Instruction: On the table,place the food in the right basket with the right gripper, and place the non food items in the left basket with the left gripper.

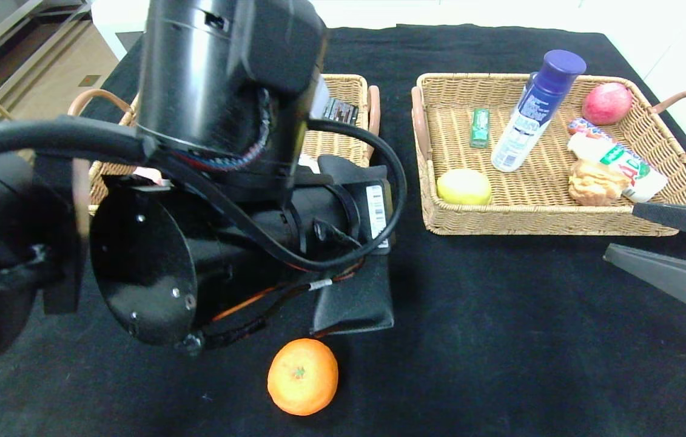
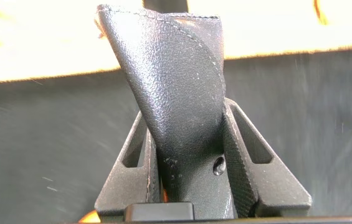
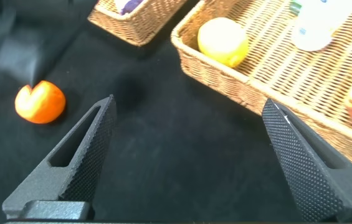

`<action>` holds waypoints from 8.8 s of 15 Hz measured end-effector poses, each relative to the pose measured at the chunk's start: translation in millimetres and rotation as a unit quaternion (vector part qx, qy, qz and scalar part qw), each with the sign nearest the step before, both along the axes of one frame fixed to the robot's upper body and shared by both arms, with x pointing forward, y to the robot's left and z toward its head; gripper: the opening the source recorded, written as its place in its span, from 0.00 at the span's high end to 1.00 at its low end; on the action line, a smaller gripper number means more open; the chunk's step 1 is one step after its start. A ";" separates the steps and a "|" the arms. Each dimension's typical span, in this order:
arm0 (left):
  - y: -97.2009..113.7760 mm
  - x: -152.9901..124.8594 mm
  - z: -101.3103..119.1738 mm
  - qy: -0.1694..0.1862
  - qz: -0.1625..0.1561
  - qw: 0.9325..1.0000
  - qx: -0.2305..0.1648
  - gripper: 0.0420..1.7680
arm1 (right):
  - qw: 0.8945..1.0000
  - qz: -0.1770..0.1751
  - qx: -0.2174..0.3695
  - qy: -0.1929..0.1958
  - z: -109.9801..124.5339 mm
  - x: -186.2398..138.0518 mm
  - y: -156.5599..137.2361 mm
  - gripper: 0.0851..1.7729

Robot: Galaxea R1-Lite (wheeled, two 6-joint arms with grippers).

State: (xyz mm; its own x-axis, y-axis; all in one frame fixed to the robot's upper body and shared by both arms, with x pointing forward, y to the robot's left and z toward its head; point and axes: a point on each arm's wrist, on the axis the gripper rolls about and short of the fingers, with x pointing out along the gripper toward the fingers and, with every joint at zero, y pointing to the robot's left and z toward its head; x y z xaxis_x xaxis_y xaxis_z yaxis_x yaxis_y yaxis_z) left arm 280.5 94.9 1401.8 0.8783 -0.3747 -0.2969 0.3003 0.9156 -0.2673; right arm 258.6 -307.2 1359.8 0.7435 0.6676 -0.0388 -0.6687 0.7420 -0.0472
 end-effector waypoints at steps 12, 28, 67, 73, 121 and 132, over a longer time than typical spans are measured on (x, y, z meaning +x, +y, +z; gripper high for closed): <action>58.8 64.7 54.6 -0.076 0.073 0.994 -0.034 0.64 | 1.000 0.008 -0.001 0.006 -3.4 1.0 3.5 0.04; 83.7 157.2 52.6 -0.105 0.129 0.985 -0.051 0.64 | 1.000 0.010 -0.001 0.002 -3.0 -0.8 3.9 0.04; 45.8 3.7 -13.9 0.171 -0.018 0.965 0.198 0.04 | 1.000 0.018 -0.003 0.006 -5.5 -1.7 6.4 0.04; 34.4 -11.8 -41.0 0.211 -0.037 0.951 0.222 0.04 | 1.000 0.018 -0.003 0.007 -6.0 -1.3 6.5 0.04; 15.1 -14.2 -99.2 0.287 -0.026 0.919 0.269 0.38 | 1.000 0.022 -0.003 0.003 -5.2 -6.6 7.1 0.04; -7.5 -10.4 -36.9 0.156 -0.077 0.974 0.146 0.38 | 1.000 0.012 -0.003 0.010 11.0 -23.2 2.6 0.04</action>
